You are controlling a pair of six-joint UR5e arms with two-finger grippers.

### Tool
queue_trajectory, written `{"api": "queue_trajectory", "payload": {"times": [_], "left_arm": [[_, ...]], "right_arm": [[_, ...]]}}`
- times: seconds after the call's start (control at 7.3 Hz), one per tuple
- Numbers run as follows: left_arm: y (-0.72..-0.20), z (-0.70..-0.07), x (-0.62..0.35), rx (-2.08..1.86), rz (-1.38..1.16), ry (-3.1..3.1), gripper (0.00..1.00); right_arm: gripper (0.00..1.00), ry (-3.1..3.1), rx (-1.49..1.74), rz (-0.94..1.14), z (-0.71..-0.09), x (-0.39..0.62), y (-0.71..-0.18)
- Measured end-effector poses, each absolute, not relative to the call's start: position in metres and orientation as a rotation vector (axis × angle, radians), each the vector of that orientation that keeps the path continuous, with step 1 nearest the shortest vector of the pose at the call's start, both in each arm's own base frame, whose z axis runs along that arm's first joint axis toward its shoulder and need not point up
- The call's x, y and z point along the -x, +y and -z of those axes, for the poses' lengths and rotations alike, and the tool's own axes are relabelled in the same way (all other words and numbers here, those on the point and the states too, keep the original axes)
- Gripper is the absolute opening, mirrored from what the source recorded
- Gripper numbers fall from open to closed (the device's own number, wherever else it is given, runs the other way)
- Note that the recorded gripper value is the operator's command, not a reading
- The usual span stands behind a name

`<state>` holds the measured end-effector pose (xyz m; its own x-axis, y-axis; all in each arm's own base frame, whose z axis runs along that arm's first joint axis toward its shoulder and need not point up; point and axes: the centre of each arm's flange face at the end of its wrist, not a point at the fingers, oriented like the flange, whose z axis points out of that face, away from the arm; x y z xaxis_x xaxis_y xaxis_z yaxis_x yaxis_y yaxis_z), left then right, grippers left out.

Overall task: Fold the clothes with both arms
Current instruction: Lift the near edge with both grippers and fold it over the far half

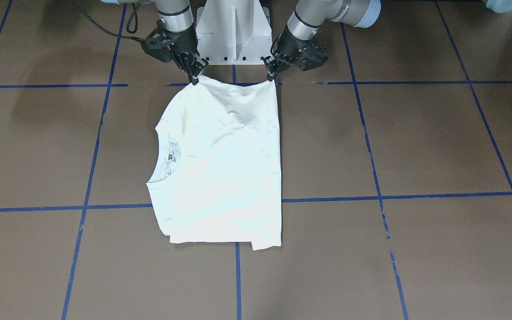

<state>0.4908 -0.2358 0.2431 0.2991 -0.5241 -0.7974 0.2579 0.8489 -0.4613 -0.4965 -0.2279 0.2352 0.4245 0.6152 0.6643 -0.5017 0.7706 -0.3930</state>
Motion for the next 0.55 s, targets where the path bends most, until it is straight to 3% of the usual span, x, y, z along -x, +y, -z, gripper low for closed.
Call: {"api": "queue_trajectory", "payload": {"times": [0.27,0.55], "left_arm": [[-0.220,-0.202,-0.454,0.305,0.528,1.218,0.00],[-0.234,-0.173,-0.424,0.275,0.551,1.248,0.00]], "right_arm": [[0.00,-0.921,0.175,-0.686,-0.213,0.453,-0.208],[0.00,-0.956,0.151,-0.733,-0.197,0.423,-0.224]]}}
